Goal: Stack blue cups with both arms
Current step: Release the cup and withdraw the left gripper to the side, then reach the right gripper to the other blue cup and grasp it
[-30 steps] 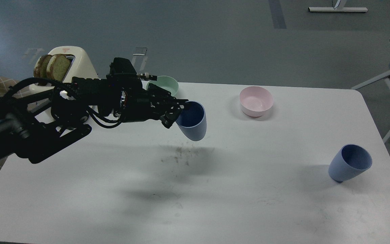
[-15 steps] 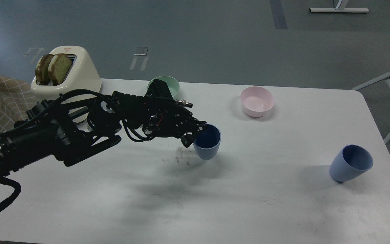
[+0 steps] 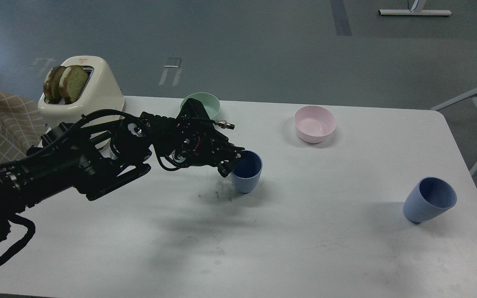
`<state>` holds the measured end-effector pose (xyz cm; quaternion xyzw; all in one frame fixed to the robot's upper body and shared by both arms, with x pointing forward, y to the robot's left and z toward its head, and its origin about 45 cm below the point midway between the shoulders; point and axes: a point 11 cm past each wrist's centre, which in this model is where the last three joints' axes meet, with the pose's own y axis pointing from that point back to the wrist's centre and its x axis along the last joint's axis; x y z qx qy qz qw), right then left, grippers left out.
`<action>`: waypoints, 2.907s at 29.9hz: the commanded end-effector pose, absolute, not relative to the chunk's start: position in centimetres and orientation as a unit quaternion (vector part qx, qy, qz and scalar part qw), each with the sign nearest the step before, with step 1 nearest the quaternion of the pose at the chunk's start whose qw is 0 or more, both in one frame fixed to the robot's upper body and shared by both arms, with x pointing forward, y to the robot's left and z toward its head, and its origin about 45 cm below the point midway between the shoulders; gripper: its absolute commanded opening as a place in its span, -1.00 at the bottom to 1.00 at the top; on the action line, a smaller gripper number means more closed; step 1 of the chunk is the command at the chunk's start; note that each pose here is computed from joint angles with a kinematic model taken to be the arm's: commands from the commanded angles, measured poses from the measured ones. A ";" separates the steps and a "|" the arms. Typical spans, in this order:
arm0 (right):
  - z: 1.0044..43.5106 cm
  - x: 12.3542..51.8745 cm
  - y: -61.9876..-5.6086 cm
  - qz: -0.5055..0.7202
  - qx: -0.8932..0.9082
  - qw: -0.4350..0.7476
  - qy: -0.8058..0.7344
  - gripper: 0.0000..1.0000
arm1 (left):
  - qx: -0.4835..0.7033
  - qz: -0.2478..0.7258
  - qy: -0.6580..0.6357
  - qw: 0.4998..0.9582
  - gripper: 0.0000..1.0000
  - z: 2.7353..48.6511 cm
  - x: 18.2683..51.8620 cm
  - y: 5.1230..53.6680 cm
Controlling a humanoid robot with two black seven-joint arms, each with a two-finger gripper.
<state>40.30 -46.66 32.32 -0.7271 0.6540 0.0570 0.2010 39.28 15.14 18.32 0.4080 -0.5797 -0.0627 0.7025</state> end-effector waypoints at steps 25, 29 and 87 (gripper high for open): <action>36.3 39.2 -48.6 -0.024 -0.742 0.099 0.662 1.00 | -0.061 0.428 -0.206 0.878 0.93 36.9 46.0 23.1; 38.1 38.7 -47.8 -0.066 -0.759 0.041 0.646 1.00 | -0.162 0.478 -0.120 0.855 0.93 37.8 46.2 26.3; 19.9 27.4 -43.7 -0.303 -0.720 -0.586 0.216 0.86 | -0.269 0.573 -0.045 0.773 0.93 36.8 43.0 37.4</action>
